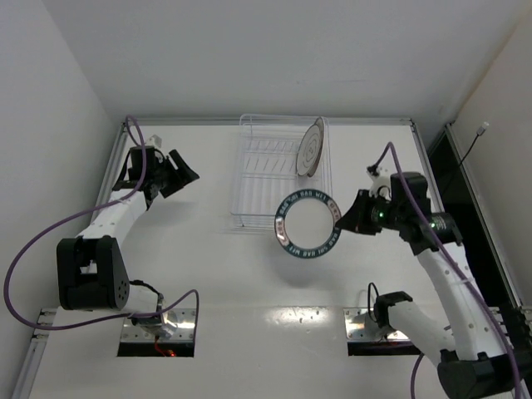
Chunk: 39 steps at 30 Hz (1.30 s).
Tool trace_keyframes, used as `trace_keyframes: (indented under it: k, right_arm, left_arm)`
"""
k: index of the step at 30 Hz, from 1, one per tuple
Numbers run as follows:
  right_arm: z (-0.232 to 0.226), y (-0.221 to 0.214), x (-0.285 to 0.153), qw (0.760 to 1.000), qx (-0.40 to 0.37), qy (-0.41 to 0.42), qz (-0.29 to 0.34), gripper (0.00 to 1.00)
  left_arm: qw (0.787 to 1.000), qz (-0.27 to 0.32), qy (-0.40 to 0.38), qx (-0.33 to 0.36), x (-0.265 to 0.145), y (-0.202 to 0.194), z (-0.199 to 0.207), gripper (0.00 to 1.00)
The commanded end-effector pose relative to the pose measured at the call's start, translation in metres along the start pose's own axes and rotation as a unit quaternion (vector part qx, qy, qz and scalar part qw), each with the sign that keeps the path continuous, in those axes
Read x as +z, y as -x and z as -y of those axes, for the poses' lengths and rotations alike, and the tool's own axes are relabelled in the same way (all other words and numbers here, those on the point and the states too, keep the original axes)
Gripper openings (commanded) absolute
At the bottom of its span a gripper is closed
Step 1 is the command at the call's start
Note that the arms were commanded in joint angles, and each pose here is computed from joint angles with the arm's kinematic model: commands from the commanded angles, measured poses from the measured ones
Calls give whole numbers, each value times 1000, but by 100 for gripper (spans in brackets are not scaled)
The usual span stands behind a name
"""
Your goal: Load the plates into the dish rack
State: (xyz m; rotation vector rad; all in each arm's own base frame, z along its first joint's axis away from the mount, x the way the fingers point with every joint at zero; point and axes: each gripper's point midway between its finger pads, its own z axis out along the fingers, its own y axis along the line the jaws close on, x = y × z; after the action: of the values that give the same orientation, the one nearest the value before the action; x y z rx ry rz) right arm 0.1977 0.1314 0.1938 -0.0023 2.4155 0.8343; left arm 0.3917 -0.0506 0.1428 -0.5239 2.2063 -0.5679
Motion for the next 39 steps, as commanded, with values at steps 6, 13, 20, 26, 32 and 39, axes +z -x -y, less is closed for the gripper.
trace_keyframes:
  k: [6, 13, 20, 26, 32, 39]
  right_arm:
    - [-14, 178, -21, 964, -44, -173, 197, 0]
    - [-20, 274, 16, 916, -68, -294, 265, 0]
    - [0, 293, 83, 890, -74, -374, 250, 0]
    - [0, 296, 126, 870, -87, -422, 240, 0]
    - [8, 278, 157, 862, -104, -448, 214, 0]
    - [11, 259, 156, 843, -112, -485, 205, 0]
  left_arm:
    - [1000, 25, -9, 8, -4, 21, 11, 61]
    - [1000, 27, -5, 7, -4, 22, 9, 61]
    - [1000, 7, -9, -1, 4, 13, 7, 61]
    - [1000, 4, -12, -1, 6, 14, 9, 61]
    - [1000, -4, -7, -4, 8, 10, 6, 61]
    - [1000, -4, -7, -4, 8, 10, 6, 61]
